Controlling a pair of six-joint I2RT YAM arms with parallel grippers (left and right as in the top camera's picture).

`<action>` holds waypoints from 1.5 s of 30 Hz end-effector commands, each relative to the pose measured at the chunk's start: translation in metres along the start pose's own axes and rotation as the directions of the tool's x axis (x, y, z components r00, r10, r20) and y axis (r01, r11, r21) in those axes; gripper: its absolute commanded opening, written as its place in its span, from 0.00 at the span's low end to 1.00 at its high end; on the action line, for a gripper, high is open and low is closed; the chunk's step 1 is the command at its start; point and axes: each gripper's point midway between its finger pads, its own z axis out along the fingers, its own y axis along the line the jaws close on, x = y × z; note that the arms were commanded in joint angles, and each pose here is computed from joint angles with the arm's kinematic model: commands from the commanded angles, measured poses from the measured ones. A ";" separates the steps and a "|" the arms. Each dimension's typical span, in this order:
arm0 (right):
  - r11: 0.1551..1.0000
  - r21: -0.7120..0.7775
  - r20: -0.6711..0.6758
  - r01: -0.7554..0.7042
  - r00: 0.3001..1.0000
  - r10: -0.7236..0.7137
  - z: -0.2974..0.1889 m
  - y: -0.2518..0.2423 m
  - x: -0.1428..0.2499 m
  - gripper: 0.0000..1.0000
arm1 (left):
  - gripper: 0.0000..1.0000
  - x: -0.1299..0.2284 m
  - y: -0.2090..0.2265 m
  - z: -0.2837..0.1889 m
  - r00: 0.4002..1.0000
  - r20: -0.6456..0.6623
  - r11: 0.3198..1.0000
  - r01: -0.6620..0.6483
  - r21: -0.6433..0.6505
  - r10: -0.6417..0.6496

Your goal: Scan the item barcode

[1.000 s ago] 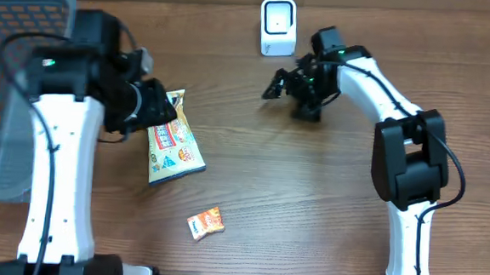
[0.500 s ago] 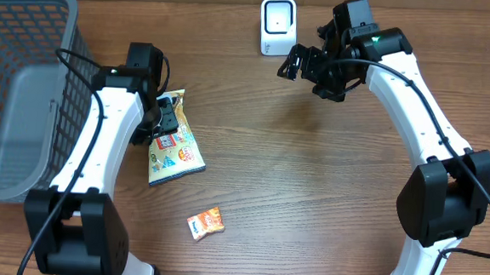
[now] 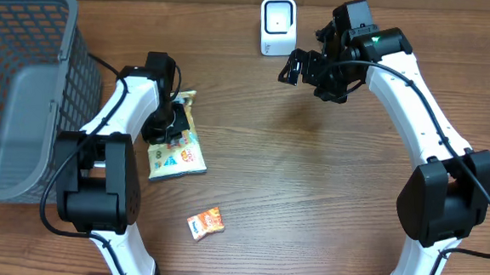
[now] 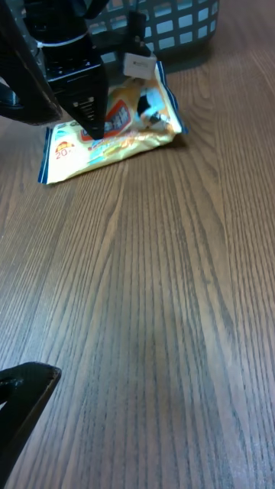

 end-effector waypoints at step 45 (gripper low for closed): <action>0.996 -0.004 -0.125 -0.086 0.989 0.084 0.174 0.017 0.126 1.00 | 0.24 0.023 -0.048 0.023 0.994 -0.113 0.990 0.017 0.142 -0.001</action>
